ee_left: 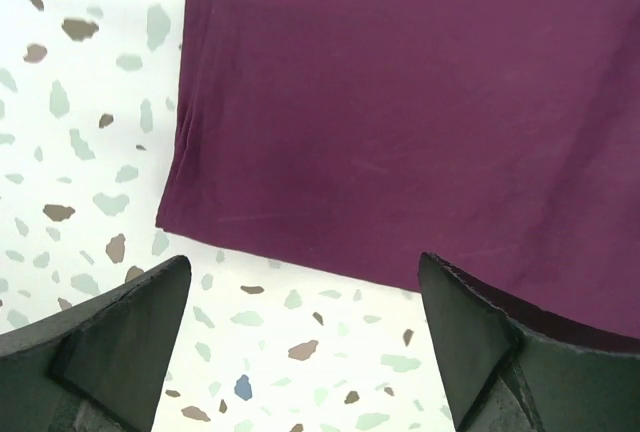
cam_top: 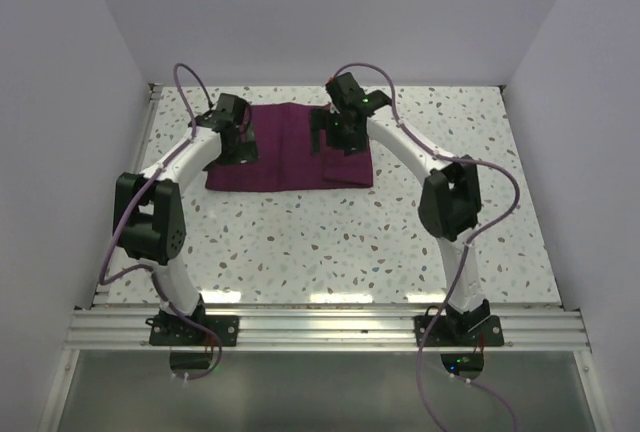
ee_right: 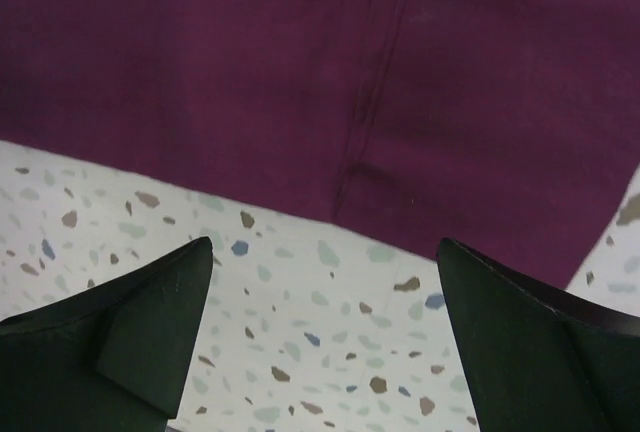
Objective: Open and lay out the surgical kit
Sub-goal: Open the surgical kit at the center of the board.
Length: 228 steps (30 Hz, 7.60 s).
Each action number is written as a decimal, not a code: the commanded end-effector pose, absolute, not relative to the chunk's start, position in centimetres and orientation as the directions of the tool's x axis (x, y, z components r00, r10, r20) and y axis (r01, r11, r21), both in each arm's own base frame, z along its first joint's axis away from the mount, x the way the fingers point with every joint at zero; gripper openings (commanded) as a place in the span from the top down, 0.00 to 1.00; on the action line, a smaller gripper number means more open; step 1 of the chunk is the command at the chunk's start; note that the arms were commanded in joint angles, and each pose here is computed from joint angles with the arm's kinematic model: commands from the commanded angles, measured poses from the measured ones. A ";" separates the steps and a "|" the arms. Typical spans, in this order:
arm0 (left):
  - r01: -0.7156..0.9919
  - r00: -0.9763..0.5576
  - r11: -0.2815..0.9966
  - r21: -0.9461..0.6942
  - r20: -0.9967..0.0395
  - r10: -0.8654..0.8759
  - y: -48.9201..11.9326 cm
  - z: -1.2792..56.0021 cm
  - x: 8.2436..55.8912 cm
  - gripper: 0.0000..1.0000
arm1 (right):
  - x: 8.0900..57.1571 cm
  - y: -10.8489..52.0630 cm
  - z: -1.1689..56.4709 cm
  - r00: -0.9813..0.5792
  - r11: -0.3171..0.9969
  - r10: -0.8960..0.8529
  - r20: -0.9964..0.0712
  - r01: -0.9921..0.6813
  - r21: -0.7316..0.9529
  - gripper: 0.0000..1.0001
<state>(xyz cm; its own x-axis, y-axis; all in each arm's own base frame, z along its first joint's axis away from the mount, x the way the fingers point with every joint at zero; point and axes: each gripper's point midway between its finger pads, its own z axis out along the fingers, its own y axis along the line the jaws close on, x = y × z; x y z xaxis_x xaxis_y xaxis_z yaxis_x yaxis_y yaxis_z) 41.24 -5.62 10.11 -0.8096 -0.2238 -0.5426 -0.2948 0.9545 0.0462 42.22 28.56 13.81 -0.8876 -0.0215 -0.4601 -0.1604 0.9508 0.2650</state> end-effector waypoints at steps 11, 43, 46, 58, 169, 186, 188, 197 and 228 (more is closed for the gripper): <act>-0.288 -0.796 0.957 0.016 -0.560 -0.230 -4.9 9.9 40.9 0.00 | 43.9 27.9 4.5 -0.948 0.989 -0.079 -0.308 -0.114 0.095 0.23; -0.291 -0.884 0.953 0.086 -0.405 -0.234 -5.0 2.0 40.0 0.37 | 42.5 4.5 7.8 -0.895 0.928 0.262 -0.362 0.337 -0.161 1.00; -0.291 -0.884 0.953 0.087 -0.404 -0.233 -4.9 2.2 39.8 0.37 | 40.8 1.9 5.1 -0.889 0.883 0.342 -0.304 0.414 -0.221 1.00; -0.276 -0.888 0.958 0.083 -0.402 -0.221 -4.9 2.7 38.6 0.37 | 39.9 -1.8 10.2 -0.818 0.843 0.403 -0.411 0.506 -0.182 0.02; -0.245 -0.756 0.968 -0.047 -0.616 -0.221 -9.0 18.1 35.3 0.26 | 46.0 11.9 21.0 -0.664 0.866 0.448 -0.598 0.158 0.474 1.00; -0.291 -0.678 0.949 -0.120 -0.675 -0.293 -11.5 23.5 43.0 0.24 | 12.6 7.9 15.2 -0.902 0.947 0.216 -0.373 0.101 0.305 1.00; -0.301 -0.667 0.943 -0.144 -0.675 -0.316 -11.8 23.8 43.0 0.25 | 11.4 7.5 15.6 -0.897 0.940 0.258 -0.358 0.147 0.309 1.00; -0.316 -0.676 0.938 -0.141 -0.661 -0.327 -11.8 23.2 41.9 0.24 | 9.1 6.2 15.7 -0.942 0.963 0.219 -0.253 0.167 0.213 0.02; 0.035 -0.787 0.985 -0.166 -0.613 -0.076 -20.5 13.9 51.2 0.31 | 42.6 17.0 17.7 -0.878 0.952 0.207 -0.431 0.080 0.294 0.16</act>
<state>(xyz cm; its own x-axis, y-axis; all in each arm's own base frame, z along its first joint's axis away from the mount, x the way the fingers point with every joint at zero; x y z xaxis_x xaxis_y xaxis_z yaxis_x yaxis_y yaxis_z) 52.05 -20.68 13.40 -0.7752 -0.0727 -0.6275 0.0076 0.9922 -0.1244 37.84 15.55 17.89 -0.8958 0.2286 -0.3813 0.1193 0.9498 0.2891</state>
